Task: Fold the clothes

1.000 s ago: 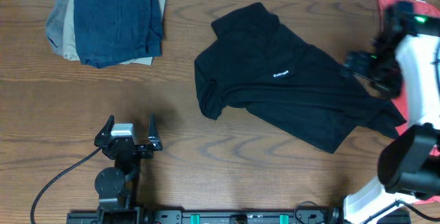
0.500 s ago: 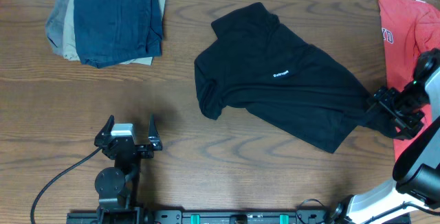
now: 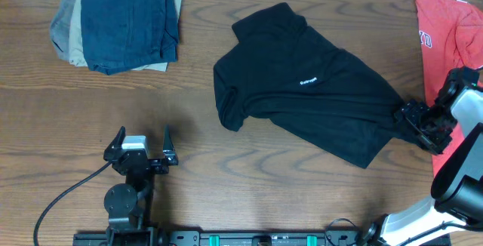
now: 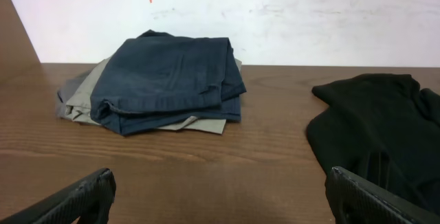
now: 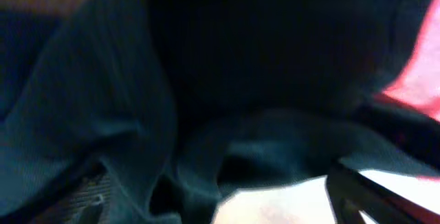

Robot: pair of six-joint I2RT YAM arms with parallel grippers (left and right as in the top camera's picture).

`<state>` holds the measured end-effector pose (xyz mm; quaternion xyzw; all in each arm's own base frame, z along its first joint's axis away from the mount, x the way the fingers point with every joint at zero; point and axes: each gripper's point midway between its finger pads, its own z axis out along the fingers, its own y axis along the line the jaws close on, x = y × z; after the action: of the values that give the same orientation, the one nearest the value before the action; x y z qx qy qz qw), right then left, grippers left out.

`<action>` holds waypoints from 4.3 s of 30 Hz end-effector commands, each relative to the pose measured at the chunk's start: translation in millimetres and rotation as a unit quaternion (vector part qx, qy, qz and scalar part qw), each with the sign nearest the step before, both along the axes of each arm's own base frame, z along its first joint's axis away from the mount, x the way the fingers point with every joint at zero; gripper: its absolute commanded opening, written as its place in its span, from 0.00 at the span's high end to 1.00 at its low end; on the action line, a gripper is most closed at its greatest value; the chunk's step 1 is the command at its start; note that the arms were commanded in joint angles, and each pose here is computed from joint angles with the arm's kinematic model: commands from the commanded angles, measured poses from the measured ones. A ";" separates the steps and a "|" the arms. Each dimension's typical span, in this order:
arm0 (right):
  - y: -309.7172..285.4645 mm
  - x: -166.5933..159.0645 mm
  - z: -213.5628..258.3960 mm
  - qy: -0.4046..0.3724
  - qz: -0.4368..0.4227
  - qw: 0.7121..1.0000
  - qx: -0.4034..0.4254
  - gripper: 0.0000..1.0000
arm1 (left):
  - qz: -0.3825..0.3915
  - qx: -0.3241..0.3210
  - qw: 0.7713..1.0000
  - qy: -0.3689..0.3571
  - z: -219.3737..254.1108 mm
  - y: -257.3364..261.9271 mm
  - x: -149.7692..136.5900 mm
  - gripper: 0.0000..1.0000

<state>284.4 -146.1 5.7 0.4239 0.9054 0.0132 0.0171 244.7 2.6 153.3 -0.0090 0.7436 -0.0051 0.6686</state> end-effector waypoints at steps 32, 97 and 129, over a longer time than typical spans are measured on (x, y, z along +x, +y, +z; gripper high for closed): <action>220.0 81.0 4.1 -0.136 0.354 0.925 0.040 0.99 | -0.004 0.000 1.000 0.021 -15.0 -1.2 -0.5 0.02; -61.6 -118.1 -12.0 0.031 -0.220 0.970 -0.098 0.99 | -0.004 0.000 1.000 0.021 -15.0 -1.2 -0.5 0.02; -49.1 -67.5 7.9 -0.059 -0.129 0.987 -0.081 0.99 | -0.004 0.000 1.000 0.021 -15.0 -1.2 -0.5 0.02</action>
<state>204.5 -203.1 10.8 0.5687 0.8157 -0.0323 0.1006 244.7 2.6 153.3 -0.0090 0.7436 -0.0051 0.6686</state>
